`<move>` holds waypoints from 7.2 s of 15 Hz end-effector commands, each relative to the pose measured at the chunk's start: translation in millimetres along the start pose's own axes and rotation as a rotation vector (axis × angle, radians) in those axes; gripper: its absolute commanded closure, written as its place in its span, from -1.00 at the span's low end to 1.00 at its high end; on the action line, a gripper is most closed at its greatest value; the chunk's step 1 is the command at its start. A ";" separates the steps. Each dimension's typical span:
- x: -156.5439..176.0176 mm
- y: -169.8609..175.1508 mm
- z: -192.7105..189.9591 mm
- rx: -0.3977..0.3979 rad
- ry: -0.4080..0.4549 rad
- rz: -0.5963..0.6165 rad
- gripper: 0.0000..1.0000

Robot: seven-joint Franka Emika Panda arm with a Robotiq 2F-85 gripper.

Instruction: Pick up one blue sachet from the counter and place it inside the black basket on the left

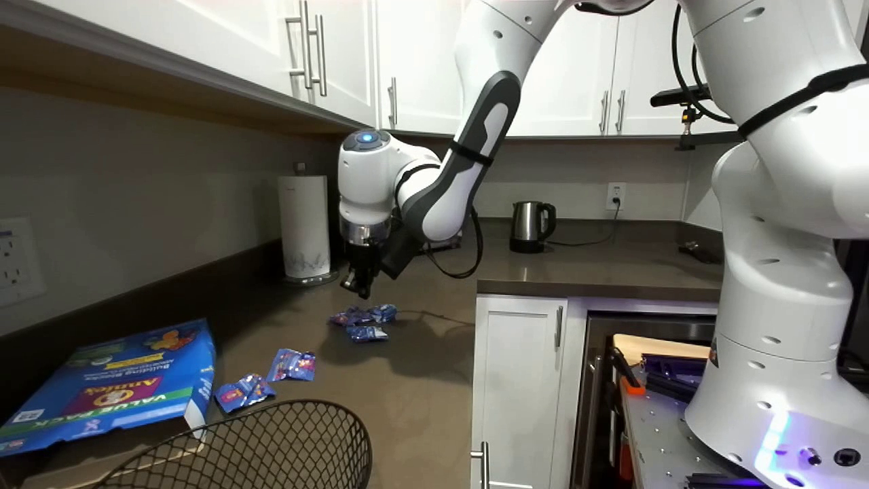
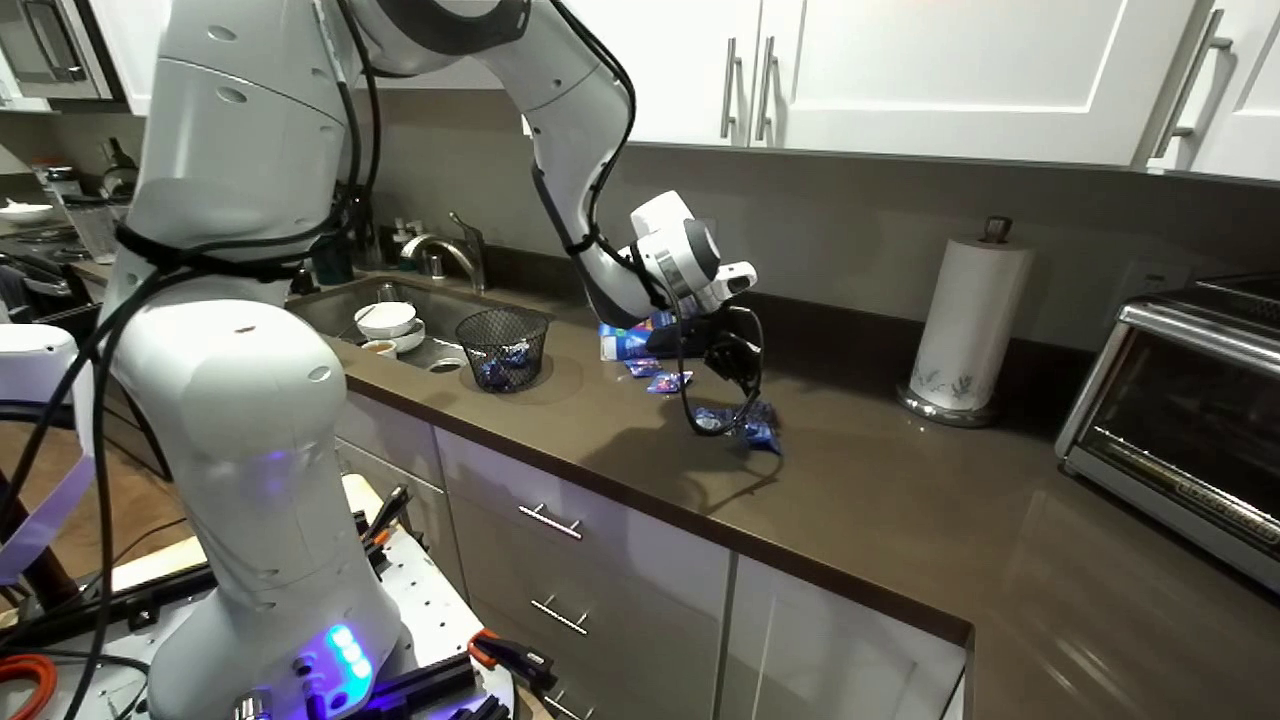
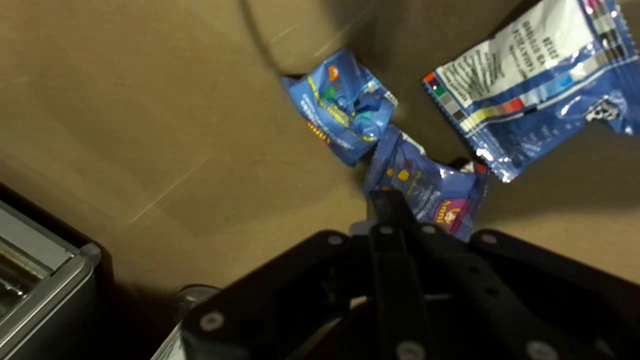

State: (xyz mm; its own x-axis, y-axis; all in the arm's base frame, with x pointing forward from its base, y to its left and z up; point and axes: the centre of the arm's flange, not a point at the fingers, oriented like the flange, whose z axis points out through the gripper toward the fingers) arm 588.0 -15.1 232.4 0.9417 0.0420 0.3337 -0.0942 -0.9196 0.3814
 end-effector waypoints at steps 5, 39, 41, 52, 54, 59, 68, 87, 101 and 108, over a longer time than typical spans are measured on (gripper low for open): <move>-0.4 23.0 -33.6 0.024 0.031 -0.030 0.16; 13.1 11.3 48.0 0.093 0.013 -0.132 0.93; 9.8 14.6 43.6 0.095 0.009 -0.132 1.00; -16.8 21.9 -17.5 0.087 0.069 -0.138 0.46; -8.4 25.0 -12.2 0.083 0.097 -0.152 0.23; 16.8 29.6 3.1 0.078 0.132 -0.170 -0.41; 26.7 17.5 50.4 0.094 0.046 -0.141 -1.00; 5.6 25.2 39.4 0.129 0.000 -0.130 0.90; -105.8 -20.7 -108.0 0.131 0.039 -0.253 0.89; -134.6 -88.2 -174.5 0.210 0.023 -0.361 0.90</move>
State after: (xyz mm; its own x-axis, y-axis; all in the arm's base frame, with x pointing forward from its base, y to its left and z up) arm 430.8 102.6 271.8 0.9087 0.3280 0.2581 0.2534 -0.9250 0.2832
